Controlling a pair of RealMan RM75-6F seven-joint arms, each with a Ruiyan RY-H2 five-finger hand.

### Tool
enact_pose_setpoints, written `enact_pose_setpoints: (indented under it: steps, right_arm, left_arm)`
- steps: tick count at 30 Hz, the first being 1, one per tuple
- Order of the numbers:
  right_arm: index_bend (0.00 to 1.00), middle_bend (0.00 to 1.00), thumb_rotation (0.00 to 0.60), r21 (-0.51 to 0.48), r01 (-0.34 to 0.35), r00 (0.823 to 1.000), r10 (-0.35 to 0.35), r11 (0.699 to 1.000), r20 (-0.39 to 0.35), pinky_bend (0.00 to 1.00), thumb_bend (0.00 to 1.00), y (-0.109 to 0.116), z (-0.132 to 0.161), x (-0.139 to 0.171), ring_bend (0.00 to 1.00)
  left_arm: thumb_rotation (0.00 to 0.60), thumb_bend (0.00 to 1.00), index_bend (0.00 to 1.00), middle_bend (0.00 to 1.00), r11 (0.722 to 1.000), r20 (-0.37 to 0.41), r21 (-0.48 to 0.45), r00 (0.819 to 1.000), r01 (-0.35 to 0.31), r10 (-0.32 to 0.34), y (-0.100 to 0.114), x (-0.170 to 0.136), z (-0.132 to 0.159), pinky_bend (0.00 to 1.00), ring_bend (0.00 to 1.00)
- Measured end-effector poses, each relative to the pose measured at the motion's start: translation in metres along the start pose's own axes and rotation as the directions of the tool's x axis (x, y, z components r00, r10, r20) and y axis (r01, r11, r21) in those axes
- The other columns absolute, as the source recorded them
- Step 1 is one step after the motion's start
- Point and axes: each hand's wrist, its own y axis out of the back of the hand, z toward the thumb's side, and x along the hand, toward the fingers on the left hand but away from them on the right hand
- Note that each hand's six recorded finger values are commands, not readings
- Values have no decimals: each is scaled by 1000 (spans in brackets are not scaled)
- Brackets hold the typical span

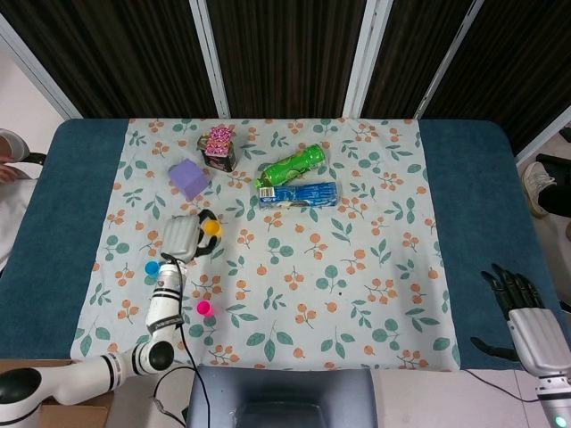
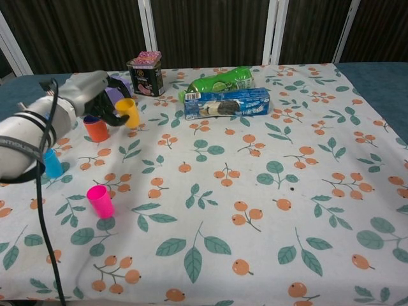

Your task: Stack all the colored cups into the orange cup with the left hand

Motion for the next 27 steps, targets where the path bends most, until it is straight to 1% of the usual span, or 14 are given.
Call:
enact_pose_setpoints:
  steps: [3,5,7,10,13,20,22,25,27]
  right_arm:
    - [0,0,600,0,1,1000,-1,1000,0,0,154,0,0,0,0]
    - [0,0,600,1,0,1000,0,1000,1,0,154,0,0,0,0]
    - [0,0,600,3,1,1000,-1,1000,1,0,154,0,0,0,0]
    - [0,0,600,5,3,1000,-3,1000,3,0,154,0,0,0,0]
    - [0,0,600,5,6,1000,-6,1000,6,0,154,0,0,0,0]
    - [0,0,600,5,8,1000,-8,1000,10,0,155,0,-1,-1,0]
    - [0,0,600,3,9,1000,-9,1000,11,0,154,1,-1,-1,0]
    - [0,0,600,3,10,1000,-10,1000,11,0,155,1,-2,0,0]
    - [0,0,600,2,11,1000,-11,1000,10,0,155,2,-2,0,0]
  left_arm:
    - [600,371,557,1000,999,-28,11,999,-40,41,22,5,-12,1000,1000]
    - [600,371,561,1000,999,-50,17,997,-51,52,30,7,-21,1000,1000]
    - [600,371,567,1000,998,-78,25,995,-52,54,35,8,-32,1000,1000]
    - [600,372,573,1000,998,-102,44,994,-47,51,34,9,-44,1000,1000]
    - [600,373,573,1000,998,-117,55,993,-29,35,29,9,-53,1000,1000]
    - [600,377,566,1000,997,-124,74,992,-6,15,18,11,-59,1000,1000]
    - [600,380,541,1000,997,-126,82,992,-4,14,16,11,-60,1000,1000]
    - [600,381,459,1000,996,-131,87,991,2,9,14,12,-63,1000,1000]
    - [600,380,276,1000,996,-136,87,991,13,-1,12,12,-65,1000,1000]
